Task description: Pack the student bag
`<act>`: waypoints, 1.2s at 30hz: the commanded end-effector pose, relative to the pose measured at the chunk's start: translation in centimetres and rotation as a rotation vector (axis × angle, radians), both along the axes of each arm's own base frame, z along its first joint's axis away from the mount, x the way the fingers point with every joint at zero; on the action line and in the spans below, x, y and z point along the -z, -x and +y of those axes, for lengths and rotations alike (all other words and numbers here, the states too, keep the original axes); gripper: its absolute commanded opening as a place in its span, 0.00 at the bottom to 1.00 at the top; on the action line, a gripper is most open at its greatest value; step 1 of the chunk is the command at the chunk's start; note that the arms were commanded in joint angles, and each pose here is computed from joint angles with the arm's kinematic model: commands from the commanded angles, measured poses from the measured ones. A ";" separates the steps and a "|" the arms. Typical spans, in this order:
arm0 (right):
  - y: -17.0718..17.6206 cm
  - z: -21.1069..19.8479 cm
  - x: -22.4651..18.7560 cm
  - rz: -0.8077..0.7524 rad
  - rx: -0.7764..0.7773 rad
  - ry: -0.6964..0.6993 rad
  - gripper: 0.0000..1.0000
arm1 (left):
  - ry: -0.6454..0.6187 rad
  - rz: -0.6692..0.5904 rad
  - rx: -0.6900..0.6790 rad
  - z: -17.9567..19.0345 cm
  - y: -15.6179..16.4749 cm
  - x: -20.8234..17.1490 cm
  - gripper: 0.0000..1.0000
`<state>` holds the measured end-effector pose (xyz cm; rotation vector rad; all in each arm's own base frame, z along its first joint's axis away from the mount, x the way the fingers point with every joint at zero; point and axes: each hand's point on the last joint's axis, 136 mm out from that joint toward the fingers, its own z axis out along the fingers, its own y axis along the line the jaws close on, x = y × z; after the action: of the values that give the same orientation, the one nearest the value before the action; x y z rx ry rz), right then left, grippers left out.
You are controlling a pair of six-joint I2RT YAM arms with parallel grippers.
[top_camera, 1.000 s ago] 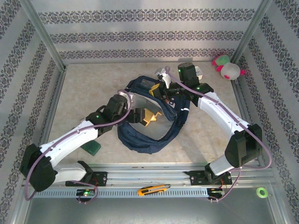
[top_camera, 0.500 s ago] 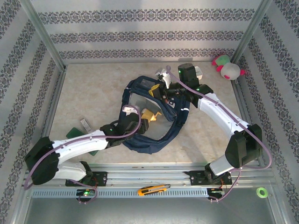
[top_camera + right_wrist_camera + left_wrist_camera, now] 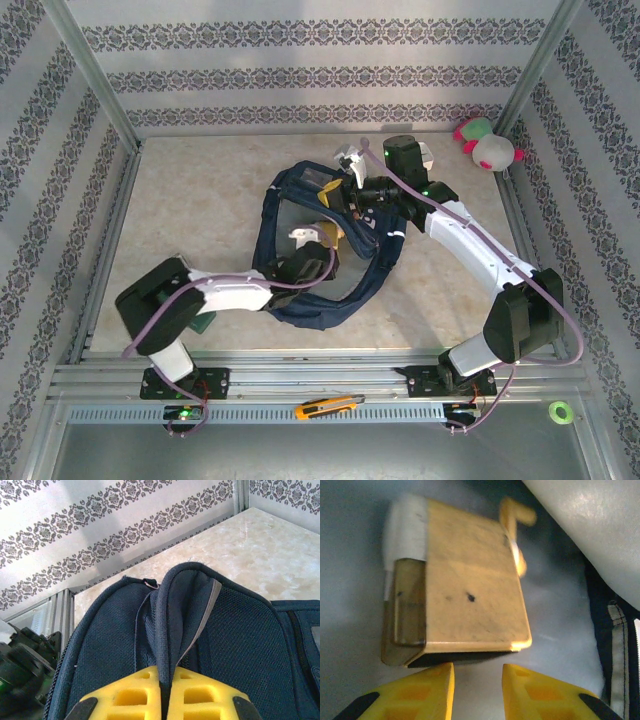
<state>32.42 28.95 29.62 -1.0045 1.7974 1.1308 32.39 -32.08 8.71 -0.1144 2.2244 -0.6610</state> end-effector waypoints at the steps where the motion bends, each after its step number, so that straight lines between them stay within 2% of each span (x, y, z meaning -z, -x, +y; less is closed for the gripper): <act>1: 1.9 0.4 -6.3 -0.197 -0.094 -0.136 0.00 | 0.126 -0.149 0.037 -2.8 -3.2 -3.7 0.30; 5: 2.2 0.3 -6.5 -0.201 -0.095 -0.138 0.00 | 0.110 -0.226 0.056 -3.7 -5.0 -4.9 0.33; 9: 2.3 0.1 -6.6 -0.206 -0.090 -0.137 0.00 | 0.060 -0.260 0.029 -2.9 -5.5 -5.7 0.37; 14: 2.4 0.0 -6.5 -0.204 -0.085 -0.135 0.00 | 0.045 -0.216 0.014 -0.8 -3.7 -6.3 0.46; 18: 2.4 -0.2 -6.2 -0.204 -0.081 -0.132 0.00 | 0.050 -0.188 -0.091 3.0 -2.1 -5.8 0.53; 23: 2.3 -0.4 -6.1 -0.204 -0.070 -0.127 0.00 | -0.009 -0.168 -0.130 5.0 -2.0 -4.8 0.59; 29: 2.7 -0.7 -6.5 -0.209 -0.071 -0.135 0.00 | 0.016 -0.161 -0.088 3.3 -4.5 -3.7 0.59; 33: 2.9 -0.7 -6.8 -0.205 -0.082 -0.144 0.00 | 0.047 -0.217 -0.071 1.7 -6.6 -3.9 0.57; 36: 3.0 -0.6 -7.0 -0.201 -0.090 -0.151 0.00 | 0.043 -0.235 -0.066 1.0 -8.1 -3.9 0.59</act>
<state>31.49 28.14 30.44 -0.9939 1.7602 1.1258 38.34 -29.96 10.02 -0.1396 2.0701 -0.5983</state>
